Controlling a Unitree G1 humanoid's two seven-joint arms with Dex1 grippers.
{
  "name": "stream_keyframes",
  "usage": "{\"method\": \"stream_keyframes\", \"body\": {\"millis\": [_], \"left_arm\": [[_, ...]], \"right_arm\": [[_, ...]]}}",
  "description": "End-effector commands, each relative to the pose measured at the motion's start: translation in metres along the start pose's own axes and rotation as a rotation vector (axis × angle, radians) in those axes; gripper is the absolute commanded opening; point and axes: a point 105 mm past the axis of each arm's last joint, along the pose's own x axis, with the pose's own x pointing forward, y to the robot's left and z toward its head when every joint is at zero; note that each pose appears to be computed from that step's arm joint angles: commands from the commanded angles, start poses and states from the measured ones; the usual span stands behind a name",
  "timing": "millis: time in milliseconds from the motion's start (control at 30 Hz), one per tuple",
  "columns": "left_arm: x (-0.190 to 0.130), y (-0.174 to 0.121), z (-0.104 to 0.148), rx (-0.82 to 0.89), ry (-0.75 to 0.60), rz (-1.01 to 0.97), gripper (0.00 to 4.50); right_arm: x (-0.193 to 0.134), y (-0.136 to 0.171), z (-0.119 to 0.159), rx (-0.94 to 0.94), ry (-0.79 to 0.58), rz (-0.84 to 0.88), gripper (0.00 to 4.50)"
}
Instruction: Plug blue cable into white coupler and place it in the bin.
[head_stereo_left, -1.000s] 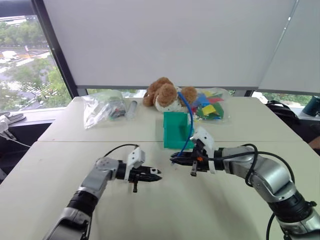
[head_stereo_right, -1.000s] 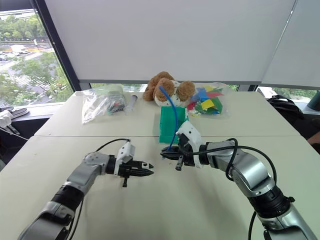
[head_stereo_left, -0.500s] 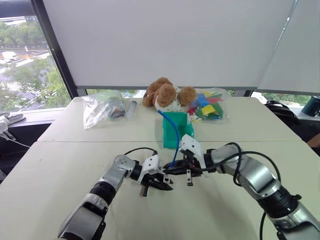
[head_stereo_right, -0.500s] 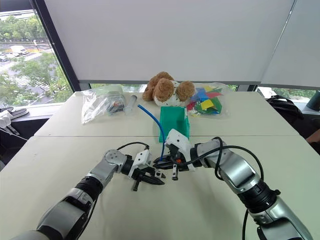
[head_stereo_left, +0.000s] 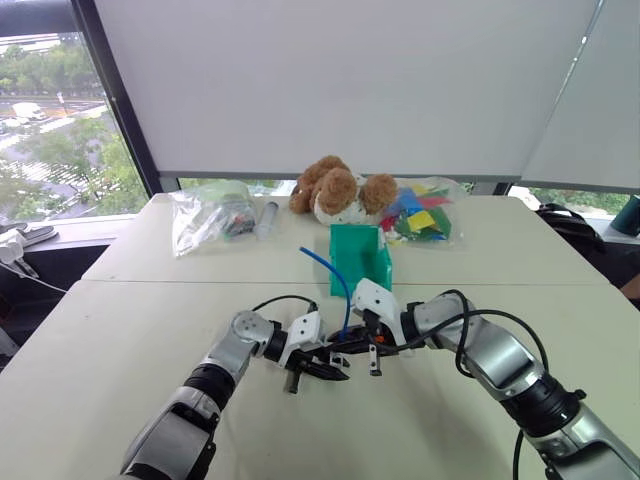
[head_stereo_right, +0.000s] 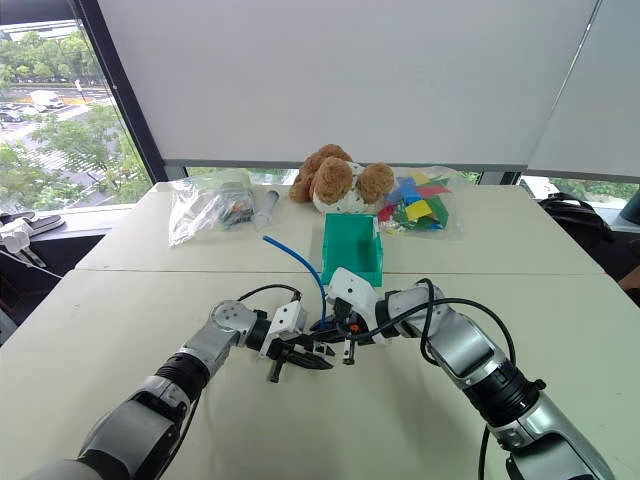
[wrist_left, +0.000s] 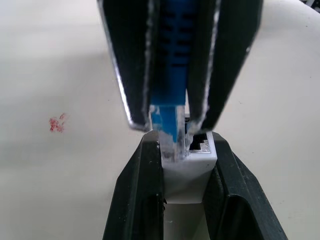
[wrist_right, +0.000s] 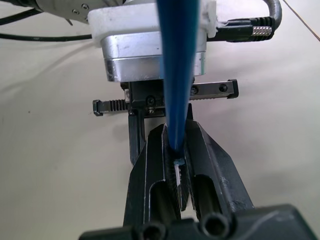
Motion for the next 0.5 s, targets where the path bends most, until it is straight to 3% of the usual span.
{"method": "stream_keyframes", "body": {"millis": [33,500], "left_arm": [[-0.003,0.003,-0.005,-0.007,0.024,0.026,0.41],[-0.002,0.004,-0.004,-0.007,0.025,0.032,0.41]], "right_arm": [[-0.005,0.001,0.0,-0.027,0.011,-0.004,0.0],[-0.002,0.011,-0.001,-0.022,0.027,0.032,0.0]]}}
